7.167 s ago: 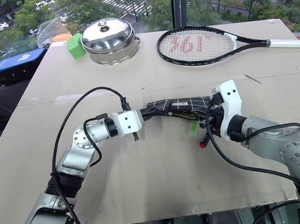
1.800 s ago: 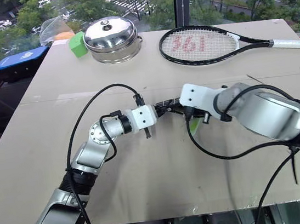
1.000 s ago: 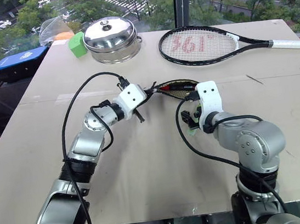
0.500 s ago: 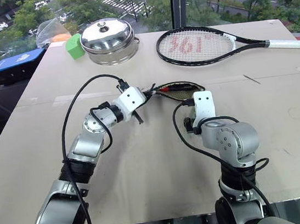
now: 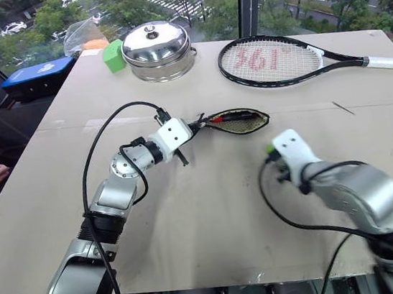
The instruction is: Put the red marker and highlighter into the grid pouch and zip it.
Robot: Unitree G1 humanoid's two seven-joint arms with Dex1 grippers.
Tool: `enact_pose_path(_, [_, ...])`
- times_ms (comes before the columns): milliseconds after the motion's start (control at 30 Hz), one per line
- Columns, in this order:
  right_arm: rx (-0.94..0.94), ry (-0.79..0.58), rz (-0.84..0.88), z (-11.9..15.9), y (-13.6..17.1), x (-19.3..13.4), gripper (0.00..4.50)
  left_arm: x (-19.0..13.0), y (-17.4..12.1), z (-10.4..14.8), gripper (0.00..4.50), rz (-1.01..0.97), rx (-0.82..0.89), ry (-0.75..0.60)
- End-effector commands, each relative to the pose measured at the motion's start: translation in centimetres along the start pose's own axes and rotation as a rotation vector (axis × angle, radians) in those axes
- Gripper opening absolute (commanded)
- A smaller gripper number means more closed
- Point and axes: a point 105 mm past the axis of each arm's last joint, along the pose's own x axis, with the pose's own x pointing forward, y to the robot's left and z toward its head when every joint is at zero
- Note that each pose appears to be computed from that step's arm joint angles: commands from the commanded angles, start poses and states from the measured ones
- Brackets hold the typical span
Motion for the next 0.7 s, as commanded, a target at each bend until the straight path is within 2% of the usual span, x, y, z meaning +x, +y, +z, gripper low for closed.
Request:
enact_pose_path(33, [-0.113,-0.037,0.088,-0.1,-0.2,-2.2,0.71,0.1,0.5,1.7,0.00,0.008,0.019,-0.073])
enact_pose_path(100, [-0.293,-0.100,0.134,1.1,-0.6,-4.7,0.71,0.2,0.4,1.9,0.00,-0.008,0.032,-0.079])
enact_pose_path(167, [-0.459,-0.152,0.109,2.8,-1.6,-6.3,0.70,0.3,0.2,2.1,0.00,-0.023,0.051,-0.086])
enact_pose_path(300, [-0.613,-0.226,0.061,5.7,-2.5,-7.3,0.70,0.8,-0.3,2.7,0.00,-0.039,0.069,-0.102])
enact_pose_path(500, [-0.687,-0.266,0.030,8.6,-1.9,-5.7,0.70,1.4,-1.5,4.2,0.00,-0.065,0.064,-0.153])
enact_pose_path(700, [-0.845,-0.274,-0.011,10.9,-0.9,-3.5,0.70,1.6,-2.5,6.4,0.00,-0.079,0.059,-0.200])
